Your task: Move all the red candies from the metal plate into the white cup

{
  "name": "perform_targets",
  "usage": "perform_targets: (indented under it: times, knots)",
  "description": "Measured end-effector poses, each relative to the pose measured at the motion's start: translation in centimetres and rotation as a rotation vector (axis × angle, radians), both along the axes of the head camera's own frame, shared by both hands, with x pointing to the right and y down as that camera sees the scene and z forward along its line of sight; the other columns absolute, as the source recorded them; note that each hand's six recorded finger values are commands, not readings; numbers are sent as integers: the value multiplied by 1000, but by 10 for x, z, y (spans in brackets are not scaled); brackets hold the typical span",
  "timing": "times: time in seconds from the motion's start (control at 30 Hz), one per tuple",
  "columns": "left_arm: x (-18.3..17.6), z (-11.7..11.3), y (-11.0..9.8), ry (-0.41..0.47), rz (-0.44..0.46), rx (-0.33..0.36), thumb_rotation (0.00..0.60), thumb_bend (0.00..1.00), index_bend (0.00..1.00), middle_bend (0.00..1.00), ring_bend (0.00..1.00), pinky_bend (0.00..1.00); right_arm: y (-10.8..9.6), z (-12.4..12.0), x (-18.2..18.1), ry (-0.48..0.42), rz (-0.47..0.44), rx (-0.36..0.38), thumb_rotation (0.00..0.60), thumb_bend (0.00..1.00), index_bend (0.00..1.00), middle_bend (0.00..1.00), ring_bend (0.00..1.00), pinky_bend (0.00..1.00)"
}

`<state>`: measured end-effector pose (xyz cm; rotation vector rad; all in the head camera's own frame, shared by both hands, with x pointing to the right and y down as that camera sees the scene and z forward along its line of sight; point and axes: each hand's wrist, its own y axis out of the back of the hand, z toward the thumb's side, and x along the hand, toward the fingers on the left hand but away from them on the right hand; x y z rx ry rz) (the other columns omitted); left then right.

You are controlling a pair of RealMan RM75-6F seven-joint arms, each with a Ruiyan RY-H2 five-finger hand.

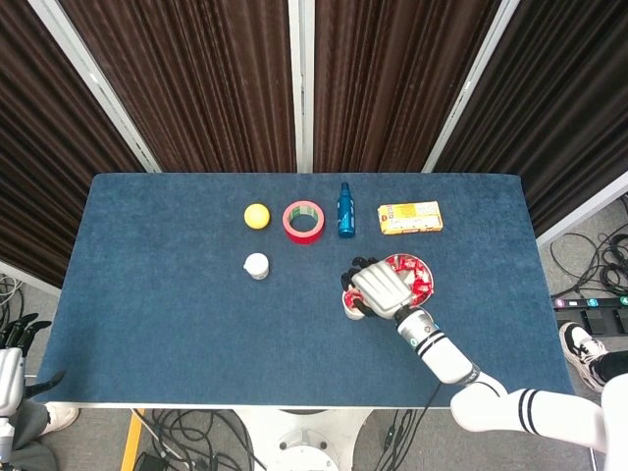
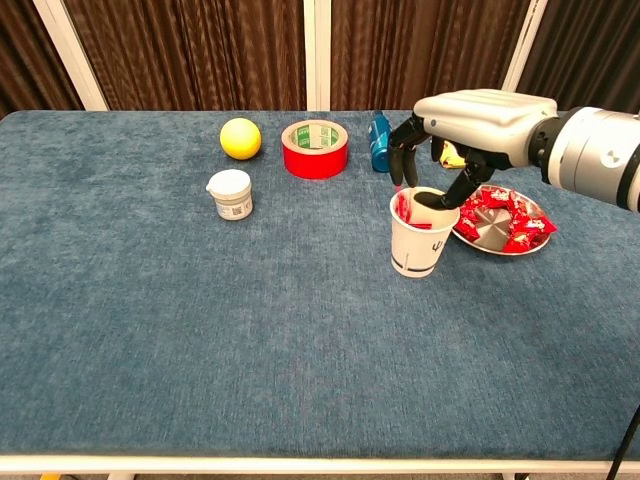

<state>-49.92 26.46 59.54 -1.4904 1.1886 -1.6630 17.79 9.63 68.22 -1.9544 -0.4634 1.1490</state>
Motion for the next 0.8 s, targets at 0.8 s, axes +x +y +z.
perform_targets:
  times: [0.8]
  knots:
    - [3, -2, -1, 0, 10, 4, 600, 109, 302, 247, 169, 279, -32, 35, 88, 240, 174, 19, 600, 62, 386, 395, 162, 303]
